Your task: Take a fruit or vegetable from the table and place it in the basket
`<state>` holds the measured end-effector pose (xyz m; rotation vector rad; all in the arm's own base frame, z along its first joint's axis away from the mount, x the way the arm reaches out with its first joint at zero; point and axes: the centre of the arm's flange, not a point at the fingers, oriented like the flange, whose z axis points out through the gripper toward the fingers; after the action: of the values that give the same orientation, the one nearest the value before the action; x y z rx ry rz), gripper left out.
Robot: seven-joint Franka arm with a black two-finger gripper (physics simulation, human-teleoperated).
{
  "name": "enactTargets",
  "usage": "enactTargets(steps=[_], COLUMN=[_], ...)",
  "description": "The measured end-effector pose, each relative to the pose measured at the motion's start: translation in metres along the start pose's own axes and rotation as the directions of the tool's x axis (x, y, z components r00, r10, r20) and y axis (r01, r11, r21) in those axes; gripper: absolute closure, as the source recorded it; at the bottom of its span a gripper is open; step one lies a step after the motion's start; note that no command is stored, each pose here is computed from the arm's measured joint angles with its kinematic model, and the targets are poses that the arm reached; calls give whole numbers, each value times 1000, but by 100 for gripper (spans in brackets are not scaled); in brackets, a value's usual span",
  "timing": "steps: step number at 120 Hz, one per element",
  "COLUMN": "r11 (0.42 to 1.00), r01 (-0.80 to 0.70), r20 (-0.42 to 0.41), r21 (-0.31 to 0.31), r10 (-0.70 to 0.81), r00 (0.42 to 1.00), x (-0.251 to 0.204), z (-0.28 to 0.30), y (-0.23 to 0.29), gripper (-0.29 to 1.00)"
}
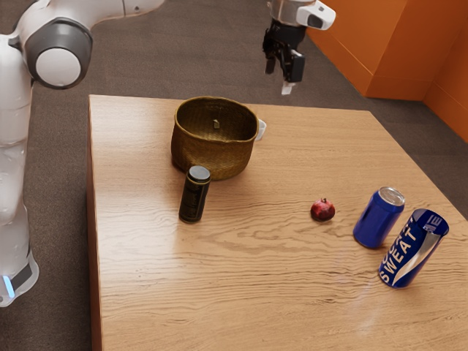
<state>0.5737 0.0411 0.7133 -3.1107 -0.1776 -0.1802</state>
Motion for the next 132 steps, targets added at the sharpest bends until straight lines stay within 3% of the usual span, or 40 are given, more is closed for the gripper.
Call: enactTargets(steps=[22,50,70,95,132], r11=[1000,999,988,989,995], r01=[15,-37,-154,-148,-94], r20=[26,-185,-152,-44,0], r21=[3,-12,-16,-13,-17], r10=[-15,34,150,148,94], r00=[1000,982,977,988,996], x=[-5,-49,-25,28,81], z=[-2,-112,-70,22,117], y=[3,34,106,117,97], gripper=[0,0,0,0,0])
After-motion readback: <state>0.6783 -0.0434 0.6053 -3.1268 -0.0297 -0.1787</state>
